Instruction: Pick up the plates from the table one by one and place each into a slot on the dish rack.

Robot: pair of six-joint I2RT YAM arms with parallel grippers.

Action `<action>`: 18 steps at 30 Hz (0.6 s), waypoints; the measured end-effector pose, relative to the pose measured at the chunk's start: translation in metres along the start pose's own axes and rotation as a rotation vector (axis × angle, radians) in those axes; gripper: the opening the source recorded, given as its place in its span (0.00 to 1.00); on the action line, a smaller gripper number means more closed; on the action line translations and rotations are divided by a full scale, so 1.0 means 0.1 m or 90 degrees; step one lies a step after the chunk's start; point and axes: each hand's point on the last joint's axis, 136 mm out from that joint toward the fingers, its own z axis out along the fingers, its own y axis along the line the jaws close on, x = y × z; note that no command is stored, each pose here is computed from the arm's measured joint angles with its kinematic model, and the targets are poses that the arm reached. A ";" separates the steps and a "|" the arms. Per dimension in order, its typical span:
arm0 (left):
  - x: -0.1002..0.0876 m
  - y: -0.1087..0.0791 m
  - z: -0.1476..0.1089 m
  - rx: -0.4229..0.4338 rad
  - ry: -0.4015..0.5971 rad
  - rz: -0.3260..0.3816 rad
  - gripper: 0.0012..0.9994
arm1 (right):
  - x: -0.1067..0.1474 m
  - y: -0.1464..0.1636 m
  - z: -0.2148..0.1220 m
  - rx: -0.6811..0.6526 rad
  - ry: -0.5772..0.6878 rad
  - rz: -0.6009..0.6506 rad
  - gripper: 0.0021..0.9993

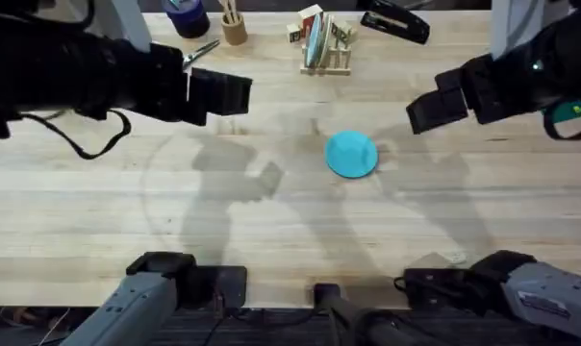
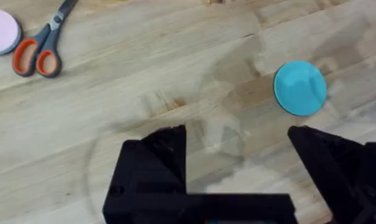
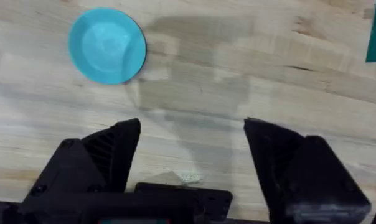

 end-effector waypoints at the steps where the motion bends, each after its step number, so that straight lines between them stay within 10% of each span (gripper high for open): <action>1: 0.01 0.00 0.00 0.001 0.001 -0.007 1.00 | 0.00 0.00 0.00 0.000 0.000 0.000 1.00; 7: 0.02 -0.17 0.01 0.041 0.008 -0.038 0.74 | 0.00 0.00 0.00 0.000 0.000 0.000 1.00; 12: 0.04 -0.46 0.11 0.100 0.035 -0.043 0.06 | 0.00 0.00 0.00 0.000 0.000 0.000 1.00; 18: -0.10 -0.82 0.29 0.211 0.045 -0.057 0.04 | 0.00 0.00 0.00 0.000 0.000 0.000 1.00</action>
